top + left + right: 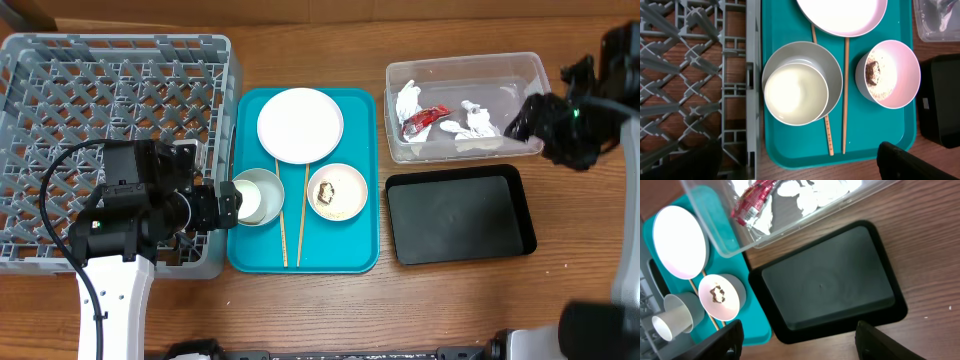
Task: Sort waste into correct bins and load items into the dishwasher
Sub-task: 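Drop the remaining tissue into the clear bin, then grasp the small pink bowl of rice with the right gripper and lift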
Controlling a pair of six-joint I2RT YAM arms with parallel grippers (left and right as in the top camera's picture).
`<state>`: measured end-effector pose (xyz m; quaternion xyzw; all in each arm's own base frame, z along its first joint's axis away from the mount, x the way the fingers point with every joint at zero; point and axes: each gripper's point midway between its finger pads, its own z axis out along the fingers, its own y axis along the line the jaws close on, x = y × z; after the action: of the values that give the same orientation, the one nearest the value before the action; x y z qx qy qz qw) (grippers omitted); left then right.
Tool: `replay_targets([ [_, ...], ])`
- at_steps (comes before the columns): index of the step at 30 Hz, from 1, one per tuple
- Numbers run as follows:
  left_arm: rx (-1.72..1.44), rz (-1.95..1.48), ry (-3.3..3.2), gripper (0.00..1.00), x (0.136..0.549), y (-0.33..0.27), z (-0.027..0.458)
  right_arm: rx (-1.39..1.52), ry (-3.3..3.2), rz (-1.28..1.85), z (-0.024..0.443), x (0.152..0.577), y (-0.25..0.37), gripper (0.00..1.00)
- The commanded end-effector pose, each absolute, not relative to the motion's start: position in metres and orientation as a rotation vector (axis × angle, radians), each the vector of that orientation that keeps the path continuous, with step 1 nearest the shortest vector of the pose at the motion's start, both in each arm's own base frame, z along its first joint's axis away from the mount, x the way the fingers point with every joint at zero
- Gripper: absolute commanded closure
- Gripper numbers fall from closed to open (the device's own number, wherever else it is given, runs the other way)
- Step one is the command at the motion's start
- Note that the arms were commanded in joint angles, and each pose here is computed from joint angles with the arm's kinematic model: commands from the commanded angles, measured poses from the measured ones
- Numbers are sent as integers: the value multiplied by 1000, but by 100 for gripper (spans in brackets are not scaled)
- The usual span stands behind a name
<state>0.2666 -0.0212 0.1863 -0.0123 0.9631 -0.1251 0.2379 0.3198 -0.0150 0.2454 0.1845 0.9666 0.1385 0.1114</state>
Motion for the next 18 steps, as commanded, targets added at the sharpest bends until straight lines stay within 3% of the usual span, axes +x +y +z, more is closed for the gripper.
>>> replay_targets([
  [1,5,-323,2617,0,271,-21,194,480,2780,395,253,297,-9,25],
  [10,4,-325,2619,0,270,-21,194,-22,2715,442,251,296,83,25],
  [18,1,-325,2635,0,267,-21,192,-474,2728,484,215,300,195,41],
])
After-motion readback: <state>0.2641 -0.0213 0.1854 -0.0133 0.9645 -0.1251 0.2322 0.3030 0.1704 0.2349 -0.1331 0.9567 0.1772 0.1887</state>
